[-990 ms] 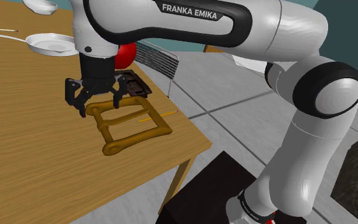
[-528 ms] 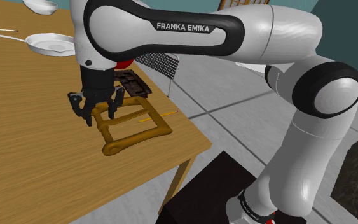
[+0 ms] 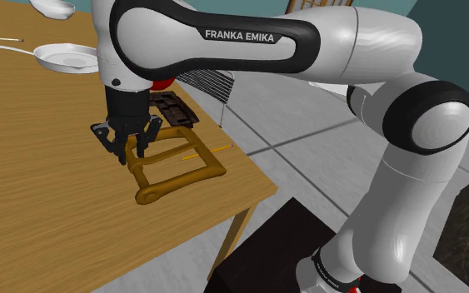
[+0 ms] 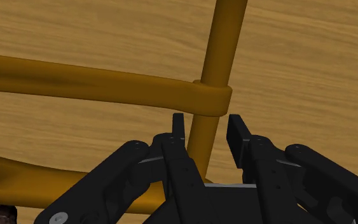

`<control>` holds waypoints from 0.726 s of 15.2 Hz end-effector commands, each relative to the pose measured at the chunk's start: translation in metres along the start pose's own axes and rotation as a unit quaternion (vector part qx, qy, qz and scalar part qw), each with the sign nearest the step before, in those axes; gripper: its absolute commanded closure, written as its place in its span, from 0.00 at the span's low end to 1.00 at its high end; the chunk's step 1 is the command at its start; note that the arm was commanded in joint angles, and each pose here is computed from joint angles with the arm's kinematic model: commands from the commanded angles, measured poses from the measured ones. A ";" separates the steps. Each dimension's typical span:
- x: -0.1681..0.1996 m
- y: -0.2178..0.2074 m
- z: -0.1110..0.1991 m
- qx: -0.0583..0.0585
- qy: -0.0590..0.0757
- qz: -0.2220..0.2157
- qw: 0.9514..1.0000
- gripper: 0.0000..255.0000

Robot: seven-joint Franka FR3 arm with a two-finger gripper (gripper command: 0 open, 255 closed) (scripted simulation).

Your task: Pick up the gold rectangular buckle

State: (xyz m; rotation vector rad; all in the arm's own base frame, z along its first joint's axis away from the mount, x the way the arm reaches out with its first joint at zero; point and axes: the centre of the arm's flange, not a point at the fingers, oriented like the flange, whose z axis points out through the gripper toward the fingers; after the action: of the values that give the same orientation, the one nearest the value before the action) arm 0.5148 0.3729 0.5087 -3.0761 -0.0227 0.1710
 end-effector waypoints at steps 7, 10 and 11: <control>-0.004 -0.002 -0.031 0.000 0.000 0.000 1.000 1.00; -0.005 -0.003 -0.047 0.000 0.000 0.000 1.000 1.00; -0.006 -0.003 -0.052 0.000 0.000 0.000 1.000 1.00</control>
State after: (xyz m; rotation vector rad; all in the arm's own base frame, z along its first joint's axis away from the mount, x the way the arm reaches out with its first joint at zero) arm 0.5143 0.3736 0.5556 -3.0766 -0.0224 0.1725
